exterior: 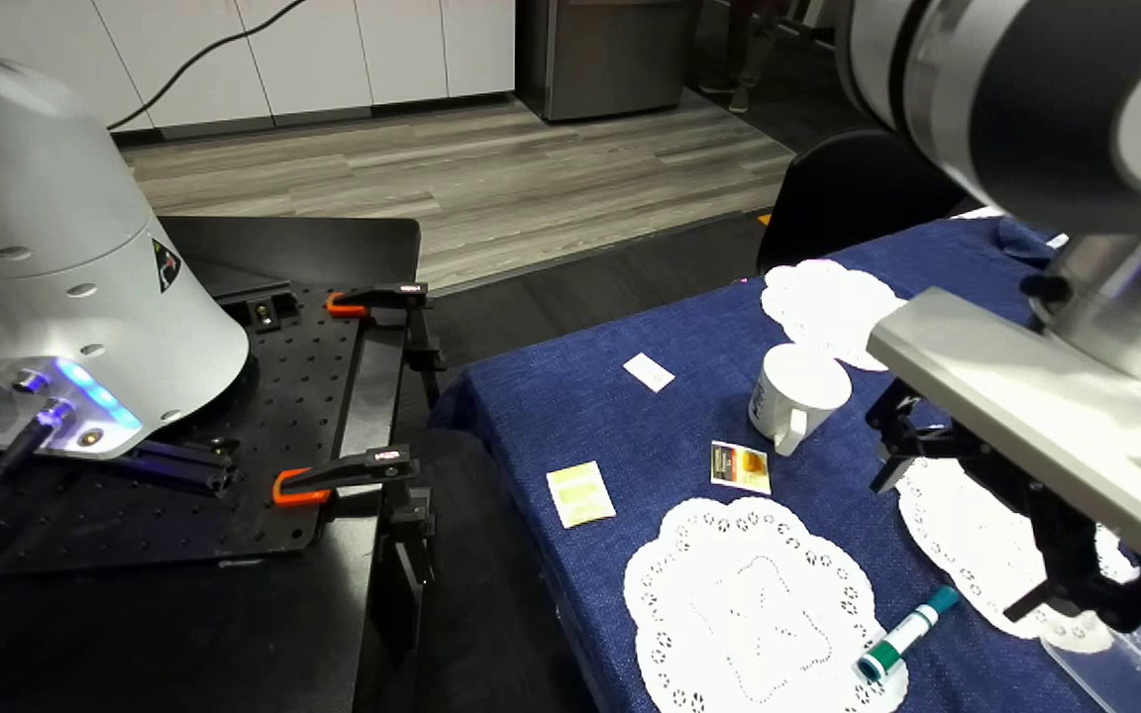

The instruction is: Put the green marker in the mug

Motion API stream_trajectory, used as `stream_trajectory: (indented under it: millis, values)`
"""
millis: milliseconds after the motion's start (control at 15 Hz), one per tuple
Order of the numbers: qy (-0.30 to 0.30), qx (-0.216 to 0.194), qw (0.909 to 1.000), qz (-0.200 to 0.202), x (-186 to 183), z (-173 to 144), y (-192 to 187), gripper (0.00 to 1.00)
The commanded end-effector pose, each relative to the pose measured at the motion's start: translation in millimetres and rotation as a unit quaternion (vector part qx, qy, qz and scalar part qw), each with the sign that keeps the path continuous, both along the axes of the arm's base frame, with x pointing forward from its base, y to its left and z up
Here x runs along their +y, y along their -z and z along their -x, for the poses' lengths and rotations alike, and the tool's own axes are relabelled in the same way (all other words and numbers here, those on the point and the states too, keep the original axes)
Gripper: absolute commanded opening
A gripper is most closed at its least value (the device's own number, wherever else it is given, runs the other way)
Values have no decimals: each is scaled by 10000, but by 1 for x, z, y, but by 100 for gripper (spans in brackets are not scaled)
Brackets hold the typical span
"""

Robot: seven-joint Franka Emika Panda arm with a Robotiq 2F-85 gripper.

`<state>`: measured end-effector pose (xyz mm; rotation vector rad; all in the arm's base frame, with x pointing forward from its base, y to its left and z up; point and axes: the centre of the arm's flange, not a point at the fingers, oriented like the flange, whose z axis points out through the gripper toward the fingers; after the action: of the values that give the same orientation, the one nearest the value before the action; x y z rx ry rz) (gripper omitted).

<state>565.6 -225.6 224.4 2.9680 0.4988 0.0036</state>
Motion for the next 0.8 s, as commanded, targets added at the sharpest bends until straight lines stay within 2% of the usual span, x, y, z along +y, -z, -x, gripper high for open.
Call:
stream_trajectory:
  millis: [0,267,600,667,733]
  values:
    - [-341,-104,9992,-153,-18,-15,29,100]
    - [-427,-4,9990,-164,-32,-27,69,100]
    - [-261,205,9992,-210,-44,-39,111,100]
    - [-285,206,9993,-157,-33,-21,101,100]
    - [-285,230,9992,-163,-34,-22,108,100]
